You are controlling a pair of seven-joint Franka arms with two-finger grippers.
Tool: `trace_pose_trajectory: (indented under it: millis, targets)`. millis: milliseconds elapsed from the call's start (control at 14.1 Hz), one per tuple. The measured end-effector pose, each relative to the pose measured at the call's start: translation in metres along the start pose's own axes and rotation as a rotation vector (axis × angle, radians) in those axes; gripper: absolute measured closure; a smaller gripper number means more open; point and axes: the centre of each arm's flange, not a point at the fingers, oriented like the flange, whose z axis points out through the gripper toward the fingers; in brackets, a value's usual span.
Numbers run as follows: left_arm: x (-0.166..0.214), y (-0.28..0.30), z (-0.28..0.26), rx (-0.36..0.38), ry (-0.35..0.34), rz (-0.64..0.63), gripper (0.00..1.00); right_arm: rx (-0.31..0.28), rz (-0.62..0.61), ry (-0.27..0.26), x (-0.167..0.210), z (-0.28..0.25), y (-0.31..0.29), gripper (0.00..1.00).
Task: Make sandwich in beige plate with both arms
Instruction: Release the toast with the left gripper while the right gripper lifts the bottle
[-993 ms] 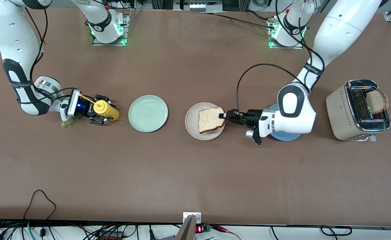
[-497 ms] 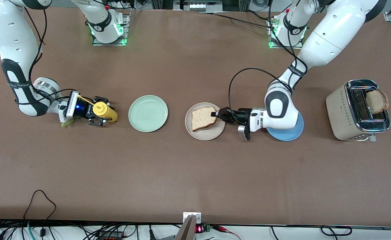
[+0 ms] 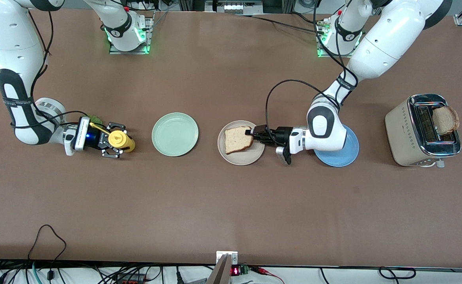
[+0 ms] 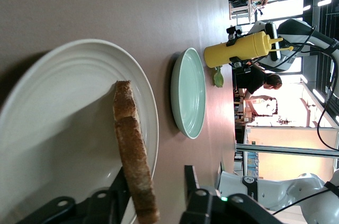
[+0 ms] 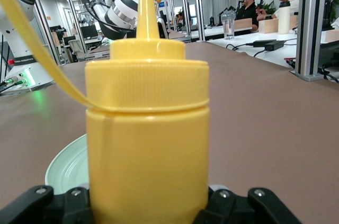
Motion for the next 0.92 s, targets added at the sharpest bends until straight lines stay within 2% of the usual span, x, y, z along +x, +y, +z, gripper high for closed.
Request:
trace_pose_trajectory:
  millis: [284, 355, 639, 922]
  targets:
    - [0.011, 0.006, -0.028, 0.106, -0.062, 0.125, 0.10, 0.001, 0.022, -0.058, 0.025, 0.000, 0.023, 0.56]
    - [0.014, 0.009, -0.036, 0.135, -0.076, 0.154, 0.00, -0.003, 0.024, -0.086, 0.032, 0.001, 0.028, 0.56]
    - [0.023, 0.024, -0.064, 0.252, -0.143, 0.222, 0.00, -0.035, 0.019, -0.241, 0.075, 0.013, 0.039, 0.58]
    - [0.028, 0.049, -0.100, 0.417, -0.308, 0.234, 0.00, -0.073, -0.005, -0.418, 0.127, 0.048, 0.044, 0.60]
